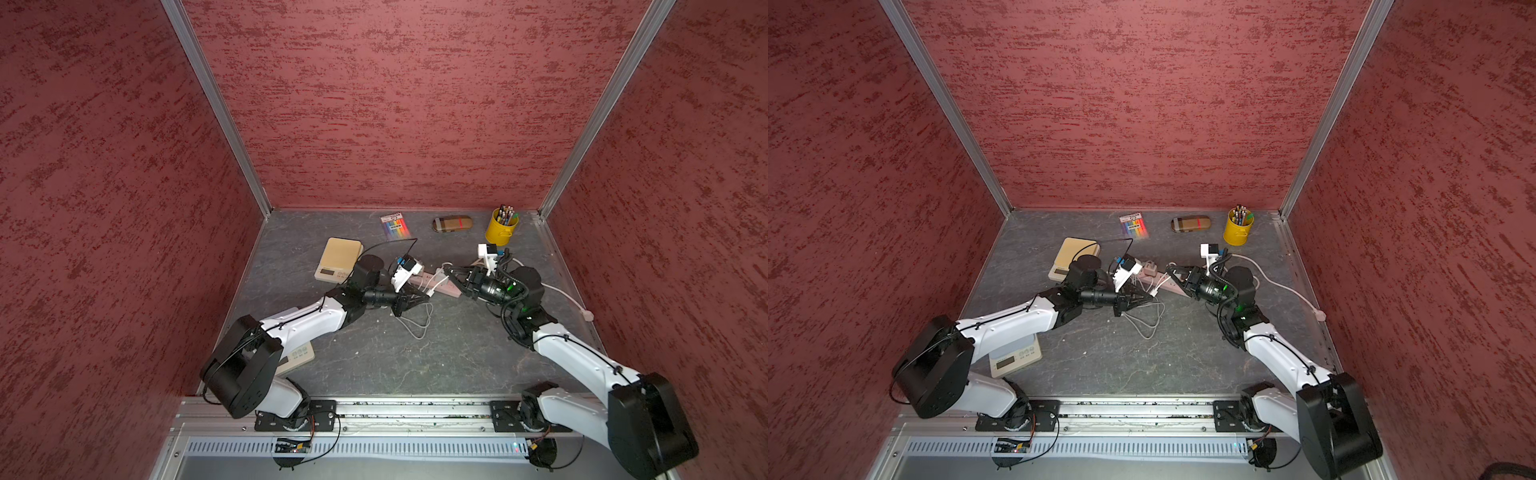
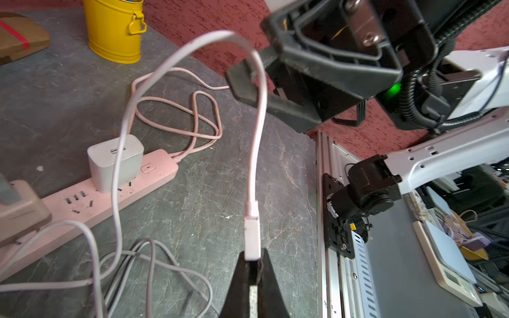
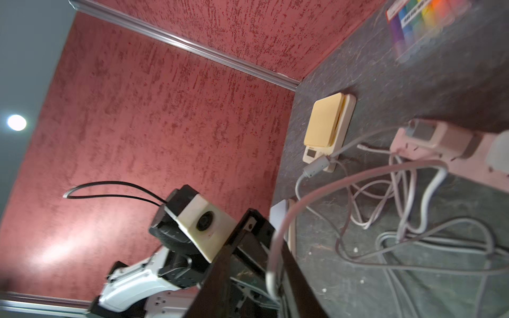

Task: Charge the electronic scale
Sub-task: Adjust the charging cable at the center of the board.

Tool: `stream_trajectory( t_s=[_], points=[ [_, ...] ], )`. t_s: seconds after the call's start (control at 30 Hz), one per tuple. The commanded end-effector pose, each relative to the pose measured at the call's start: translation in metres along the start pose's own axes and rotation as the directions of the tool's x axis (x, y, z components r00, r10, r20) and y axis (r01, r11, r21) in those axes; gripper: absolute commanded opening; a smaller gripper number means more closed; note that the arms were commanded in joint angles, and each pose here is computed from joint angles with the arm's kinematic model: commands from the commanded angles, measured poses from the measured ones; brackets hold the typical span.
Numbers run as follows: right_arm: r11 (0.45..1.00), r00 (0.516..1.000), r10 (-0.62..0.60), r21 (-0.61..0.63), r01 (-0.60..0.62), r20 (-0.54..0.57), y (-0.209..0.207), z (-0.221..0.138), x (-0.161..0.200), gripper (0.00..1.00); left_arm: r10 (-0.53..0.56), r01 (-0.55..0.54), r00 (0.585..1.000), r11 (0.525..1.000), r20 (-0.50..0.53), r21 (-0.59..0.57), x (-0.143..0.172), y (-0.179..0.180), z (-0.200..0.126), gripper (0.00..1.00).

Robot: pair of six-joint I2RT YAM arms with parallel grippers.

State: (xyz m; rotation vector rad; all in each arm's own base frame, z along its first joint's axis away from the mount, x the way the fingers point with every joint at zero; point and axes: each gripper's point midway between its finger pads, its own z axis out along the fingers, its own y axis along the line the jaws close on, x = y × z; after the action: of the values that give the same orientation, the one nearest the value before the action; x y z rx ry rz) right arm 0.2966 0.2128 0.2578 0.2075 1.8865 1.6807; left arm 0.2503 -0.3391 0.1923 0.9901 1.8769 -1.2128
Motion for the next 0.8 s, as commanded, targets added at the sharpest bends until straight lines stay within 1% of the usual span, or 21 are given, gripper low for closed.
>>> stream_trajectory(
  t_s=[0.0, 0.1, 0.17, 0.27, 0.37, 0.43, 0.57, 0.63, 0.77],
  points=[
    [0.999, 0.999, 0.008, 0.045, -0.010, 0.049, 0.010, -0.002, -0.012, 0.49, 0.145, -0.153, 0.988, 0.974, -0.059, -0.168, -0.010, 0.010, -0.005, 0.00],
    [0.996, 0.998, -0.011, 0.093, 0.005, 0.059, 0.010, -0.008, -0.010, 0.54, 0.209, -0.227, 0.973, 0.946, -0.099, -0.231, -0.014, 0.017, -0.005, 0.00],
    [0.987, 0.996, -0.005, 0.158, -0.009, 0.086, 0.004, -0.014, -0.012, 0.62, 0.241, -0.265, 0.963, 0.921, -0.116, -0.285, -0.018, 0.022, -0.005, 0.00],
    [0.969, 0.993, 0.009, 0.245, -0.038, 0.118, -0.006, -0.021, -0.010, 0.65, 0.306, -0.341, 0.940, 0.867, -0.153, -0.364, -0.022, 0.027, -0.003, 0.00],
    [0.960, 0.993, 0.038, 0.270, -0.068, 0.113, -0.012, -0.019, -0.001, 0.65, 0.354, -0.404, 0.915, 0.815, -0.193, -0.415, -0.025, 0.028, 0.001, 0.00],
    [0.959, 0.995, 0.048, 0.273, -0.072, 0.091, -0.012, -0.012, 0.006, 0.65, 0.377, -0.432, 0.902, 0.792, -0.211, -0.432, -0.026, 0.028, 0.003, 0.00],
    [0.956, 0.998, 0.054, 0.287, -0.061, 0.035, -0.014, 0.004, 0.016, 0.63, 0.413, -0.475, 0.880, 0.760, -0.236, -0.444, -0.027, 0.023, 0.008, 0.00],
    [0.950, 0.998, 0.054, 0.306, -0.054, 0.010, -0.016, 0.011, 0.020, 0.59, 0.430, -0.498, 0.867, 0.741, -0.252, -0.449, -0.027, 0.021, 0.010, 0.00],
    [0.943, 0.997, 0.070, 0.327, -0.060, -0.018, -0.021, 0.018, 0.026, 0.49, 0.460, -0.540, 0.841, 0.704, -0.285, -0.461, -0.024, 0.020, 0.012, 0.00]
  ],
)
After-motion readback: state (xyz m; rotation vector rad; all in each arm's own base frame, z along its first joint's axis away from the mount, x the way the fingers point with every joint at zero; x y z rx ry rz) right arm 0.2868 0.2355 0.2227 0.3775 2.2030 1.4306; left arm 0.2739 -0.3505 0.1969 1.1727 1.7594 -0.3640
